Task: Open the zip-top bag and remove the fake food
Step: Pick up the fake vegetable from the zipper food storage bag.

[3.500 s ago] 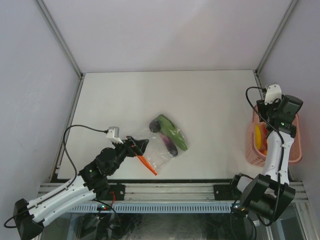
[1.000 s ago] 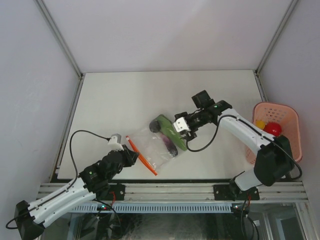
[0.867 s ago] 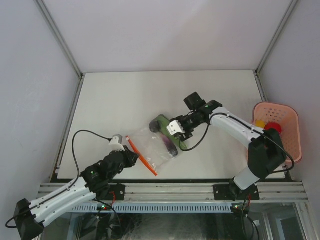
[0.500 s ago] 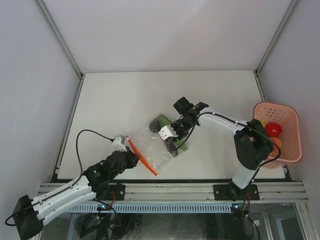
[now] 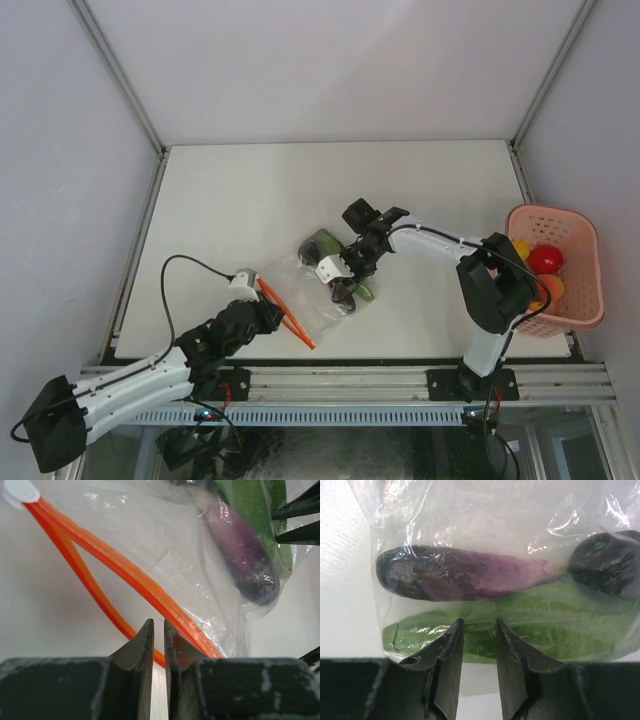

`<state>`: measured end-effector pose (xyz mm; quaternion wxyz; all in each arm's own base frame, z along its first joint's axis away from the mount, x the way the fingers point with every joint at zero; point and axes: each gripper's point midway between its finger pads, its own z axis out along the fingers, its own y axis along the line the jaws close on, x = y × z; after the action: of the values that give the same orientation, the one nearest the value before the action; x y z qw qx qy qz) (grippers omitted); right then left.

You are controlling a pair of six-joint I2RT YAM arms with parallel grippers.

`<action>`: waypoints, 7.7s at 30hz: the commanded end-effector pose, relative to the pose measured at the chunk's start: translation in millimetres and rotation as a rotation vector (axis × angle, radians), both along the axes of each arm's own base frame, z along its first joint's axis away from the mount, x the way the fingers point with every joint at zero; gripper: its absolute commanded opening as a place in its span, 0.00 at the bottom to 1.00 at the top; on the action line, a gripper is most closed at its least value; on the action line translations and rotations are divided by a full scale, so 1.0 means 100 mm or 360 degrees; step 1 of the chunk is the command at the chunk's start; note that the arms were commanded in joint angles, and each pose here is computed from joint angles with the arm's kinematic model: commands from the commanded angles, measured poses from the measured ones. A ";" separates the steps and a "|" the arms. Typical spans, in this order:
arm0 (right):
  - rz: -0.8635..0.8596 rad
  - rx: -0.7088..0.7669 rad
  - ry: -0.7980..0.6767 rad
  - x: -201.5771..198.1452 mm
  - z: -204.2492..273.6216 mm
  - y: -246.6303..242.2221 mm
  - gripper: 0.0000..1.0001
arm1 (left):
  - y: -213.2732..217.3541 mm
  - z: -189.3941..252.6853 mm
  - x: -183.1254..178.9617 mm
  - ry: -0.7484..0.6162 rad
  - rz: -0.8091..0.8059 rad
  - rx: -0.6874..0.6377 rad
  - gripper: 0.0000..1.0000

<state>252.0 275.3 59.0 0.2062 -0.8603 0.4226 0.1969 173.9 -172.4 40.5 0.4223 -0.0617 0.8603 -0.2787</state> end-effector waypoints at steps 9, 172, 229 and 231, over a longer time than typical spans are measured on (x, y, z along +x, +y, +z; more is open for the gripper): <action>0.0082 -0.0018 -0.0070 -0.04 0.00 0.07 0.30 | -0.19 0.10 0.10 -0.0129 -0.0095 -0.0064 0.19; -0.0447 0.0036 0.0122 0.09 -0.15 0.21 0.01 | -0.09 0.09 -0.04 0.0105 0.0051 -0.0255 0.18; 0.0565 0.0945 0.0511 -1.49 1.49 0.58 0.61 | -0.19 1.35 -1.16 0.0548 -0.0490 -0.0852 0.12; 0.0578 0.0949 0.0464 -1.49 1.50 0.56 0.61 | -0.31 1.41 -1.15 0.0547 -0.0554 -0.0934 0.12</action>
<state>108.0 330.5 186.8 0.3131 -0.7797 0.2575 0.4773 58.7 -176.7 147.9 0.1992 -0.0930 0.8480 -0.4823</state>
